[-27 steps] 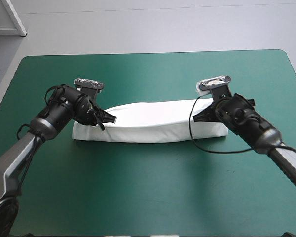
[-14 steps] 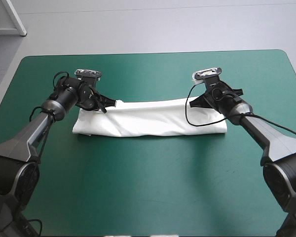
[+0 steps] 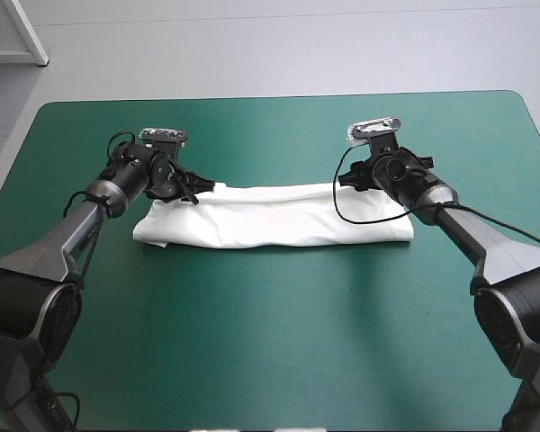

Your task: Fold the cloth

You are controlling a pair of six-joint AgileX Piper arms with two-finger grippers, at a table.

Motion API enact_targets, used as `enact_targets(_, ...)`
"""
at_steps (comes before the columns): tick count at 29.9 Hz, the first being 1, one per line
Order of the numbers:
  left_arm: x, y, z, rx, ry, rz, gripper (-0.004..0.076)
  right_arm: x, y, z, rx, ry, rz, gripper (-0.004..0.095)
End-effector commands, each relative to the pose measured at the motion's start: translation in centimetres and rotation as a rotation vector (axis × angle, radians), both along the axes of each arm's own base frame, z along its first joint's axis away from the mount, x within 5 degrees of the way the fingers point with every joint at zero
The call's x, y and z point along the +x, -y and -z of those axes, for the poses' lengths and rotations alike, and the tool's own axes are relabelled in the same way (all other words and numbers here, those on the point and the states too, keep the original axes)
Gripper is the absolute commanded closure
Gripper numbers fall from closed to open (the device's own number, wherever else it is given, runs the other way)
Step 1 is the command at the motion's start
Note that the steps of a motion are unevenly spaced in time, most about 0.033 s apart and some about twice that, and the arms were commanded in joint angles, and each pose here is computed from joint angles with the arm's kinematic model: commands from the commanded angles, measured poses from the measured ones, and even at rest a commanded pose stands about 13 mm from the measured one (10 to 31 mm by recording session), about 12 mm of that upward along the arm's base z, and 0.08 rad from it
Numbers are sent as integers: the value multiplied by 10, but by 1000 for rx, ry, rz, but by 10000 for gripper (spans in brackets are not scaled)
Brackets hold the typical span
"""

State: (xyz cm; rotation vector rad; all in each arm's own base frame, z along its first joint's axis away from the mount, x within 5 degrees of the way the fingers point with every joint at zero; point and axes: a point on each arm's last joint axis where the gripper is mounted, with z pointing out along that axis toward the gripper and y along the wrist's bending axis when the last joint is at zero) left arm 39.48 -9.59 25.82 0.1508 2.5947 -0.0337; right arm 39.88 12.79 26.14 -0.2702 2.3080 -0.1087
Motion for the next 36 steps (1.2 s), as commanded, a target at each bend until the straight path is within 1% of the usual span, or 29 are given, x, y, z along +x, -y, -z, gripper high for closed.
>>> enact_targets(1,-5,-3,-40,-19,90,-13,283,-6,5,-47,32,142,-16,122)
enact_targets(5,-12,-5,-69,-23,124,-20,283,-22,13,-74,31,171,13,128)
enact_targets(8,-27,-1,-94,-79,113,-16,286,-37,23,-95,30,186,48,130)
enact_targets(11,-42,15,-107,-111,123,33,321,-52,32,-113,29,201,80,130)
enact_targets(14,-51,41,-110,-125,141,107,384,-62,44,-118,26,188,117,135)
enact_targets(16,-54,62,-104,-137,142,160,443,-67,54,-115,18,154,145,151)
enact_targets(19,-53,88,-91,-144,137,218,545,-71,68,-103,39,84,164,169)
enact_targets(23,-46,113,-69,-176,113,251,716,-71,84,-82,87,-12,165,171)
enact_targets(24,-44,118,-62,-190,103,255,732,-71,88,-78,107,-24,161,171)
enact_targets(26,-38,126,-49,-208,89,257,734,-70,94,-73,147,-43,155,171)
enact_targets(29,-31,138,-27,-224,63,260,734,-70,99,-70,228,-72,124,171)
enact_targets(32,-26,147,-8,-205,52,273,734,-67,104,-68,299,-88,106,171)
enact_targets(34,-23,151,4,-196,39,278,734,-64,104,-62,319,-112,99,171)
enact_targets(36,-21,155,16,-186,15,278,734,-60,103,-55,321,-139,95,171)
